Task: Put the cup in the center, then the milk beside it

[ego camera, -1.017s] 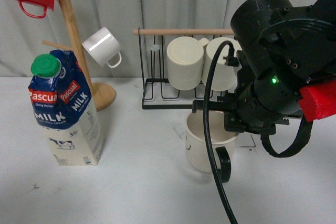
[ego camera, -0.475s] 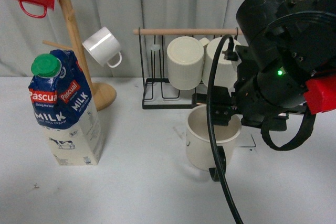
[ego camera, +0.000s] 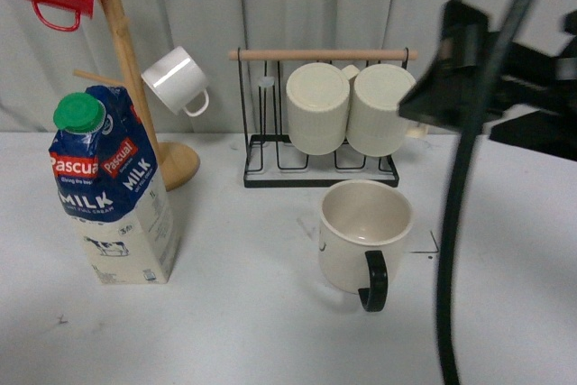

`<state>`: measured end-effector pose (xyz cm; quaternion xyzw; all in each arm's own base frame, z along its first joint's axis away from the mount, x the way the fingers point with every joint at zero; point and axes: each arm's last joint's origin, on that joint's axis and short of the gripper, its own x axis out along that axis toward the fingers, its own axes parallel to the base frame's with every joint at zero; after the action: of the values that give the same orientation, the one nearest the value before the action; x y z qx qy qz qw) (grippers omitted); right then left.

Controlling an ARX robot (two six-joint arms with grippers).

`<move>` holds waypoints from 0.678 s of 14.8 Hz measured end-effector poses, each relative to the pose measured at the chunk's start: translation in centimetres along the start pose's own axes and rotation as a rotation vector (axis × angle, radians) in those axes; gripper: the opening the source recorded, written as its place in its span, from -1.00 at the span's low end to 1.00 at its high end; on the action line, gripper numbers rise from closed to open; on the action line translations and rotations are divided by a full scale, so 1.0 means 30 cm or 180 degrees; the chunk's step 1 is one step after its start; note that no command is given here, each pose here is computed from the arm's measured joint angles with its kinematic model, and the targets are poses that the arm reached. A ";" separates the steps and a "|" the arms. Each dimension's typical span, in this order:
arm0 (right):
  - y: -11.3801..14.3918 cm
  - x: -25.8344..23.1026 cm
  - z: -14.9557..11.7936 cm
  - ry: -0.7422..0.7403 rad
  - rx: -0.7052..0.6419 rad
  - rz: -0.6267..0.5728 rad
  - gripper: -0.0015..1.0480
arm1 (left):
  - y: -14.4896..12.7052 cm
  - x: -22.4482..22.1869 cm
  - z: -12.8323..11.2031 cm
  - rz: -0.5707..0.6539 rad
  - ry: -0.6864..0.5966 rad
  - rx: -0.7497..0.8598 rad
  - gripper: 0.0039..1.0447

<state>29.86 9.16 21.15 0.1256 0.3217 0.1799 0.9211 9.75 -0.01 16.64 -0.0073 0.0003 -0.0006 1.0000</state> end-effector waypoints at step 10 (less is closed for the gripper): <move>-0.177 -0.386 -0.339 -0.2060 -0.0804 -0.1159 -0.96 | 0.000 0.000 0.000 0.0001 -0.0001 0.0000 0.88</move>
<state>16.27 0.76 17.89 0.0024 0.0070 0.0028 1.0000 9.75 -0.01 16.64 -0.0073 0.0001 -0.0004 1.0000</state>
